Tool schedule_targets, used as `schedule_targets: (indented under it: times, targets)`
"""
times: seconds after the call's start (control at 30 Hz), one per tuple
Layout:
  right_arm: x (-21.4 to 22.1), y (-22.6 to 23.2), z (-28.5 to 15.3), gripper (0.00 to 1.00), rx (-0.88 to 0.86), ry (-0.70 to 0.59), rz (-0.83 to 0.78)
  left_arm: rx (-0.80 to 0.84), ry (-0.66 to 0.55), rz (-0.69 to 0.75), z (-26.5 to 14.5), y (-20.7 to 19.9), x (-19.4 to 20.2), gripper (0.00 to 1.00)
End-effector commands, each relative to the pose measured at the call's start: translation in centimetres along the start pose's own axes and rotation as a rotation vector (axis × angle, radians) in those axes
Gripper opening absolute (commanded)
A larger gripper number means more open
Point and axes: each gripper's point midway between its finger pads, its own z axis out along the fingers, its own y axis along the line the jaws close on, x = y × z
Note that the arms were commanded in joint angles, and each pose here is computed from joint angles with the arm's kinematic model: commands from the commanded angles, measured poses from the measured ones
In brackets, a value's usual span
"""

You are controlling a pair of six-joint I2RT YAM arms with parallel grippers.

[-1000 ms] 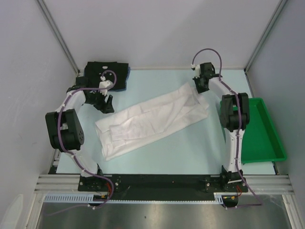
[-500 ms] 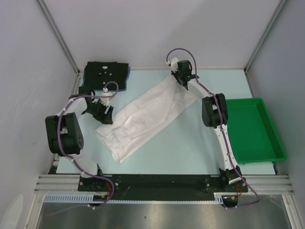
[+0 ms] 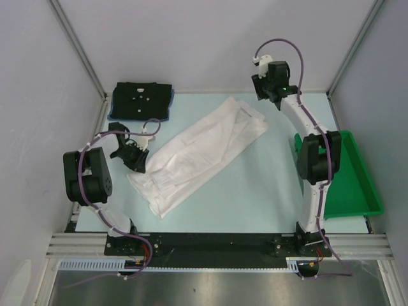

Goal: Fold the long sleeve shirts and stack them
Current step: Fold the shirt

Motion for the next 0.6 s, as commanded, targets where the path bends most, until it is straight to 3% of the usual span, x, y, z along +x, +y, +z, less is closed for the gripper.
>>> schedule_targets:
  times: [0.0, 0.17, 0.3, 0.43, 0.57]
  targets:
    - [9.6, 3.8, -3.9, 0.50, -0.199, 0.306, 0.363, 0.069, 0.082, -0.012, 0.2, -2.8, 3.3, 0.29]
    - [13.9, 7.3, -6.2, 0.50, -0.319, 0.384, 0.587, 0.103, 0.095, -0.015, -0.1, -4.5, 4.1, 0.27]
    - [16.7, 8.9, -5.1, 0.50, -0.363, 0.430, 0.731, 0.118, 0.103, -0.016, -0.4, -5.4, 4.6, 0.27]
    - [17.3, 9.9, -3.8, 0.54, -0.402, 0.423, 0.802, 0.093, 0.113, -0.004, -0.9, -5.1, 4.7, 0.35]
    - [16.9, 9.9, -2.6, 0.54, -0.427, 0.399, 0.853, 0.060, 0.035, -0.021, -2.5, -3.9, 2.5, 0.42]
